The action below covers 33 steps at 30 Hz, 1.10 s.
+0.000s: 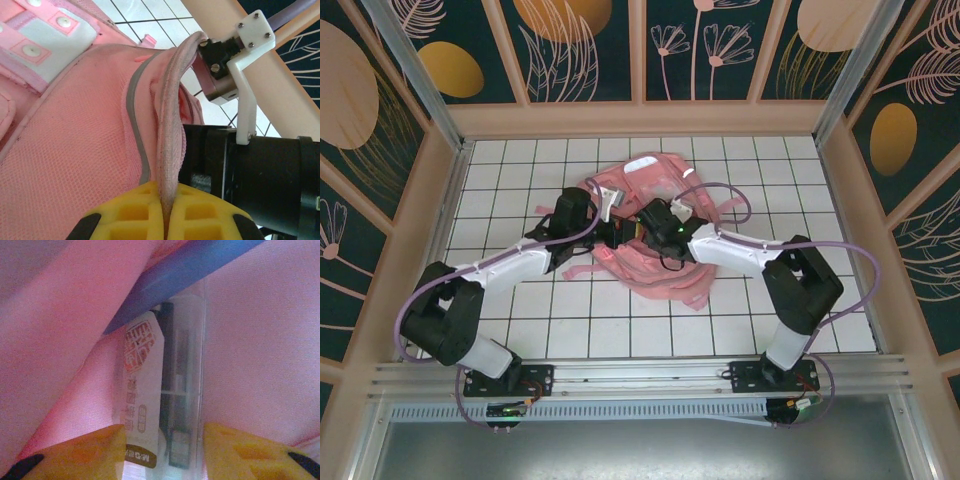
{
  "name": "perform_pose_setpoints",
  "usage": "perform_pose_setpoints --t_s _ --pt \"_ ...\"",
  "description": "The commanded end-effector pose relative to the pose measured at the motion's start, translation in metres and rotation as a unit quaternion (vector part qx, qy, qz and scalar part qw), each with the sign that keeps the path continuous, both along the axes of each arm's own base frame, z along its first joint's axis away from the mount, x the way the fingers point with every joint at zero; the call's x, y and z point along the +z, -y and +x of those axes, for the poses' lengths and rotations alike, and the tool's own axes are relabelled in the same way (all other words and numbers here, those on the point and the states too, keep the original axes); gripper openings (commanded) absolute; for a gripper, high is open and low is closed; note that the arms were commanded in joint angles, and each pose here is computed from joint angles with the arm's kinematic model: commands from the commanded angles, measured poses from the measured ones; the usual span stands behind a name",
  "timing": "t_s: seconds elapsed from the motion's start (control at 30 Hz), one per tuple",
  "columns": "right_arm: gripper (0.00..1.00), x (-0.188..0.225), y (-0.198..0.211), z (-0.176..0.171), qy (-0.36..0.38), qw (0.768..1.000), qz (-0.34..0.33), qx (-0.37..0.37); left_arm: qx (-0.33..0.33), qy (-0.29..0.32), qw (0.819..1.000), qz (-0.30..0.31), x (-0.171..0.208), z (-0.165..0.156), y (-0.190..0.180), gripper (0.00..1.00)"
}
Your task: Pack the student bag
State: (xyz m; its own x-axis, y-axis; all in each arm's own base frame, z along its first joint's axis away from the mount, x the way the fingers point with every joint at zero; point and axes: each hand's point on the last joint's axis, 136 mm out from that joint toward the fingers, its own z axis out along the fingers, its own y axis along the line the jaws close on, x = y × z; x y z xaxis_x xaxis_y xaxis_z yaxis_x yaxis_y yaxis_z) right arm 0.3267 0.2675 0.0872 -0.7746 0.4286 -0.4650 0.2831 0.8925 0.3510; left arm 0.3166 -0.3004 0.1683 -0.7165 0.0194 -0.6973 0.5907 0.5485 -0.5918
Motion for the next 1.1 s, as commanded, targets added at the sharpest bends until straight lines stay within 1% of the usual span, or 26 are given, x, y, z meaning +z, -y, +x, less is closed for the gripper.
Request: perform_pose_setpoints --t_s 0.0,0.13,0.27,0.33,0.37,0.4,0.5,0.53,0.57,0.6,0.63,0.7,0.77,0.83,0.93,0.97,1.03,1.07 --pt "0.41 -0.011 0.032 -0.017 -0.053 0.996 -0.011 -0.074 -0.006 0.062 0.996 -0.066 0.053 -0.004 0.006 0.0" --pt "0.35 -0.012 0.023 -0.027 -0.078 0.988 0.067 -0.112 -0.01 0.056 0.996 -0.066 0.048 -0.006 0.007 0.0" --pt "0.29 -0.017 0.024 -0.029 -0.093 0.978 0.094 -0.162 -0.014 0.048 0.996 -0.071 0.045 -0.007 0.008 0.0" --pt "0.25 -0.018 0.027 -0.03 -0.098 0.969 0.105 -0.199 -0.015 0.045 0.996 -0.072 0.045 -0.007 0.008 0.0" --pt "0.26 -0.019 0.026 -0.028 -0.098 0.967 0.112 -0.206 -0.016 0.047 0.996 -0.074 0.046 -0.007 0.009 0.0" --pt "0.29 -0.017 0.023 -0.025 -0.095 0.965 0.121 -0.211 -0.015 0.046 0.996 -0.074 0.047 -0.007 0.009 0.0" --pt "0.4 0.004 0.002 -0.008 -0.072 0.97 0.166 -0.162 -0.019 0.047 0.996 -0.077 0.05 -0.007 0.01 0.0" --pt "0.44 0.015 -0.001 -0.003 -0.063 0.971 0.181 -0.143 -0.022 0.045 0.996 -0.076 0.048 -0.008 0.011 0.03" --pt "0.48 0.023 -0.002 0.0 -0.057 0.972 0.191 -0.123 -0.026 0.045 0.996 -0.075 0.047 -0.009 0.011 0.11" --pt "0.51 0.033 -0.003 0.002 -0.051 0.973 0.204 -0.095 -0.039 0.049 0.996 -0.07 0.046 -0.012 0.013 0.2" --pt "0.53 0.04 0.0 0.0 -0.049 0.973 0.213 -0.072 -0.067 0.058 0.994 -0.062 0.045 -0.018 0.015 0.28" --pt "0.56 0.048 0.016 -0.009 -0.049 0.976 0.205 -0.05 -0.136 0.077 0.987 -0.037 0.043 -0.034 0.02 0.41" --pt "0.58 0.053 0.042 -0.025 -0.053 0.979 0.188 -0.049 -0.192 0.089 0.977 -0.001 0.039 -0.046 0.02 0.43" --pt "0.61 0.056 0.07 -0.043 -0.055 0.982 0.176 -0.051 -0.228 0.12 0.966 0.01 0.053 -0.051 0.02 0.45" --pt "0.62 0.054 0.098 -0.06 -0.063 0.98 0.185 -0.028 -0.25 0.161 0.955 -0.011 0.078 -0.051 0.022 0.55" --pt "0.62 0.051 0.106 -0.063 -0.068 0.979 0.187 -0.029 -0.255 0.173 0.951 -0.018 0.084 -0.049 0.024 0.56" --pt "0.62 0.05 0.117 -0.064 -0.065 0.979 0.193 -0.022 -0.225 0.191 0.956 0.001 0.088 -0.026 0.026 0.57" --pt "0.63 0.048 0.123 -0.062 -0.063 0.978 0.196 -0.021 -0.196 0.197 0.96 0.028 0.083 -0.008 0.025 0.58"
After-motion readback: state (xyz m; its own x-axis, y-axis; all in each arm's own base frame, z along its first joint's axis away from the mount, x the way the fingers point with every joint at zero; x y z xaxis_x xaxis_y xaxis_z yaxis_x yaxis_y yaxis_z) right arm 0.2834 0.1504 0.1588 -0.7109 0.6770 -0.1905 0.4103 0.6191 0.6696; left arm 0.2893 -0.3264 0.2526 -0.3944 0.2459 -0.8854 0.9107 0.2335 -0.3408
